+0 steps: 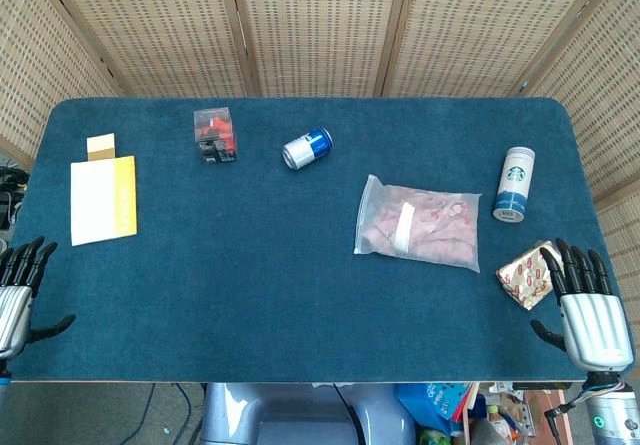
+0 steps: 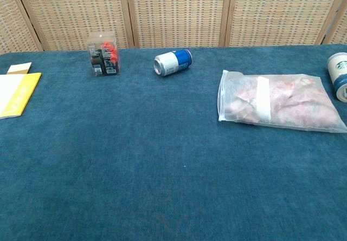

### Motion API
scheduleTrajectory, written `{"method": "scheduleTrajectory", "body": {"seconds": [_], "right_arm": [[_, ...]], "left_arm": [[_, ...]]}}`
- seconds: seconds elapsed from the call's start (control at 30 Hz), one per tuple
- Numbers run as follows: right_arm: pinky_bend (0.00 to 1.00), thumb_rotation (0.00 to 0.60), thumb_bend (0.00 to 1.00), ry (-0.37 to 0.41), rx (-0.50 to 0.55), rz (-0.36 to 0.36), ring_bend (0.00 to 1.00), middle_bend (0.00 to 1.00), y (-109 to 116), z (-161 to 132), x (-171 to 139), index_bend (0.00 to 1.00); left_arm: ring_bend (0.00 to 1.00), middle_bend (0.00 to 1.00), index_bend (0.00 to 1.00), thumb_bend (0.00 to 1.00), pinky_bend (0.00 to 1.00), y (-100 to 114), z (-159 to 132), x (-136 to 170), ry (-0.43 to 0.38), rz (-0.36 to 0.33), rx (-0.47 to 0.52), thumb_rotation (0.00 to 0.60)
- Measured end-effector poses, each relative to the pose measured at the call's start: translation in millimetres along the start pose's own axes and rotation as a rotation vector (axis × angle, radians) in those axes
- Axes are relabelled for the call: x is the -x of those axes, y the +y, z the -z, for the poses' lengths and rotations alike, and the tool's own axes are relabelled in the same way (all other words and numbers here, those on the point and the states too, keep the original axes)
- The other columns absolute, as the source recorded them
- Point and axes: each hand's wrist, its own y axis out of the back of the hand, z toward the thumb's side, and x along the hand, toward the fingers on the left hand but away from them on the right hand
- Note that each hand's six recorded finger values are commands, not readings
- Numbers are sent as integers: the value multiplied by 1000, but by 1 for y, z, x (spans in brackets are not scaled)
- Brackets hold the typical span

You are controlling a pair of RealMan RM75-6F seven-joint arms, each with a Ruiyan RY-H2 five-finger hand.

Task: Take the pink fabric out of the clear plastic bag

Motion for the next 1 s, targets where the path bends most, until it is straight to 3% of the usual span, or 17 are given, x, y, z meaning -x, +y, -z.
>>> {"method": "scheduleTrajectory", "body": {"seconds": [0.27, 0.43, 0.57, 0.73, 1.0], "right_arm": [[0, 600, 0, 21, -6, -10, 0, 0, -3, -4, -1, 0], [0, 600, 0, 65, 53, -24, 0, 0, -6, -17, 10, 0], [0, 600, 0, 134, 88, -37, 0, 0, -10, -36, 39, 0], [0, 600, 0, 204, 90, -112, 0, 0, -20, -66, 90, 0], [0, 600, 0, 206, 75, -251, 0, 0, -40, -110, 160, 0]], "left_arm": [[0, 0, 0, 109, 0, 1, 0, 1, 1, -5, 3, 600], [0, 0, 0, 109, 0, 3, 1, 0, 7, -11, 7, 600], [0, 0, 0, 109, 0, 4, 4, -2, 18, -14, 7, 600], [0, 0, 0, 109, 0, 6, 10, -4, 45, -24, 11, 600], [0, 0, 0, 109, 0, 4, 13, -7, 58, -13, 9, 600]]}}
